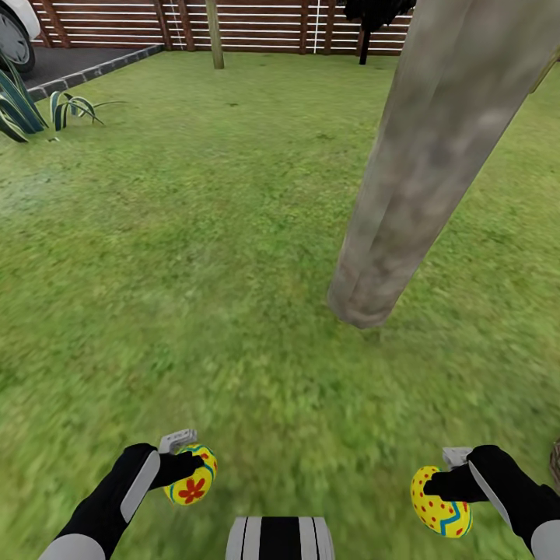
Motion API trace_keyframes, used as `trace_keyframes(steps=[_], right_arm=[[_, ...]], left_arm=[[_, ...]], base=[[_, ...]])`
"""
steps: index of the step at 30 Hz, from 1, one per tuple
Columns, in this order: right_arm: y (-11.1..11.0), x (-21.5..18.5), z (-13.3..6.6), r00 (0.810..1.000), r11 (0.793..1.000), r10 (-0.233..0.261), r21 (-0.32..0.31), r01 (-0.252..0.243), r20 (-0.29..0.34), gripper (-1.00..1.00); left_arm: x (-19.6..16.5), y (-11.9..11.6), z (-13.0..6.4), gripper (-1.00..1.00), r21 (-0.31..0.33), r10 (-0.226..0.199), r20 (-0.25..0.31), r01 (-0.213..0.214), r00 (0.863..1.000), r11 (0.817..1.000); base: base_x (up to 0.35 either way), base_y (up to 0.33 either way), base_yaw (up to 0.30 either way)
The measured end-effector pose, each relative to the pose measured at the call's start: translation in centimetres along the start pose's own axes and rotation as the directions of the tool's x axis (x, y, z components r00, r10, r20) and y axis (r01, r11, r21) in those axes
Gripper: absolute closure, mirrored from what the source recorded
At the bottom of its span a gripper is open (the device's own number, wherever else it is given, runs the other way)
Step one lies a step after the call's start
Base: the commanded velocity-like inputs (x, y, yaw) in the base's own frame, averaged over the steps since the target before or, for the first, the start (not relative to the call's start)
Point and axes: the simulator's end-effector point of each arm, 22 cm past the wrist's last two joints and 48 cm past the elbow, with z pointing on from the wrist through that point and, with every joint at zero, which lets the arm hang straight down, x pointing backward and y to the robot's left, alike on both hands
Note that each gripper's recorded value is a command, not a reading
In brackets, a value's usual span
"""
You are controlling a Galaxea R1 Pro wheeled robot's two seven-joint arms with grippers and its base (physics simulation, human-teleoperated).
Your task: Take the three Easter eggs out of the wicker basket on the lawn in the garden, then place them on the lawn next to a single tree (choose any tree) so that all three eggs are next to the same tree and none are left in the basket.
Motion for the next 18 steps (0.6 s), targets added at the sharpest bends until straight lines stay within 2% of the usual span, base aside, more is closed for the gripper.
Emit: trace_keyframes(steps=[10, 13, 18], right_arm=[[0.1, 0.0, 0.0, 1.0, 1.0, 0.001, -0.001, -0.001, -0.001, -1.0], [0.1, -0.3, -0.5, 1.0, 1.0, 0.002, -0.003, -0.002, 0.011, -1.0], [0.5, -0.9, -1.2, 1.0, 1.0, 0.001, -0.008, 0.0, 0.031, -1.0]], left_arm=[[0.2, 0.0, 0.1, -1.0, 0.003, -0.002, -0.004, 0.002, 1.0, 1.0], [0.7, 0.1, 0.1, -1.0, -0.003, -0.004, -0.016, 0.004, 1.0, 1.0], [0.3, -0.3, -0.7, -1.0, 0.0, -0.003, -0.001, 0.003, 1.0, 1.0]], base=[[0.0, 0.0, 0.0], [0.0, 0.0, 0.0], [0.0, 0.0, 0.0]])
